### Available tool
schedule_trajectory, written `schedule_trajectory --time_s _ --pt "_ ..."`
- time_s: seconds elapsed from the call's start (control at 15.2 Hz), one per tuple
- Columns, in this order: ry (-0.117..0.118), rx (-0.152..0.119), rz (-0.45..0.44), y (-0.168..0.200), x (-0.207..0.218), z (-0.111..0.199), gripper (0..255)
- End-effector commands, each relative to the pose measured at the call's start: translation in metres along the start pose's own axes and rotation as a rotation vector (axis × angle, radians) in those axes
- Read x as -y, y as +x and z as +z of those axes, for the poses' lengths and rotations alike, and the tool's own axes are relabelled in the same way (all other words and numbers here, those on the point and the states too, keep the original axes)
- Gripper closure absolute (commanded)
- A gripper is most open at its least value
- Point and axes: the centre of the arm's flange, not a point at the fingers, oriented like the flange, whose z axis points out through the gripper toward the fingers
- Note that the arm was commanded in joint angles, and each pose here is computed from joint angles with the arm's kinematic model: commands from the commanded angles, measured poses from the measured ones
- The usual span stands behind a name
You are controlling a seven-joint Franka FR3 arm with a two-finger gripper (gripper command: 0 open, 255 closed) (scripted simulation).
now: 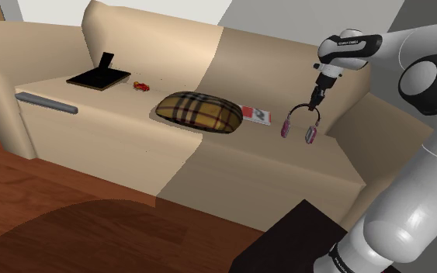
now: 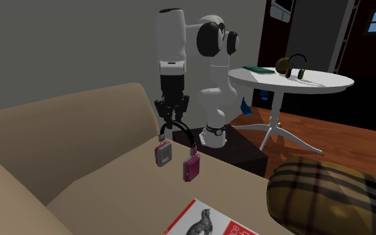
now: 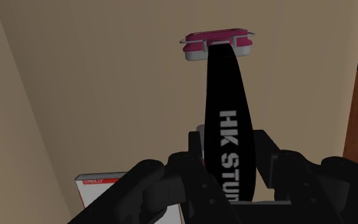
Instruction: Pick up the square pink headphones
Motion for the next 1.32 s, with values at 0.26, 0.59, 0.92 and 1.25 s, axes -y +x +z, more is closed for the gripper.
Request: schedule_trajectory --time_s 0.26,0.59,0.92,1.25 --pt "0.001 0.000 0.000 0.001 0.001 -0.010 255" --pt "0.001 0.000 0.000 0.003 -0.001 -0.036 255" --pt "0.001 0.000 0.000 0.005 -0.003 -0.062 255" --pt "0.001 0.000 0.000 0.006 -0.004 -0.079 255"
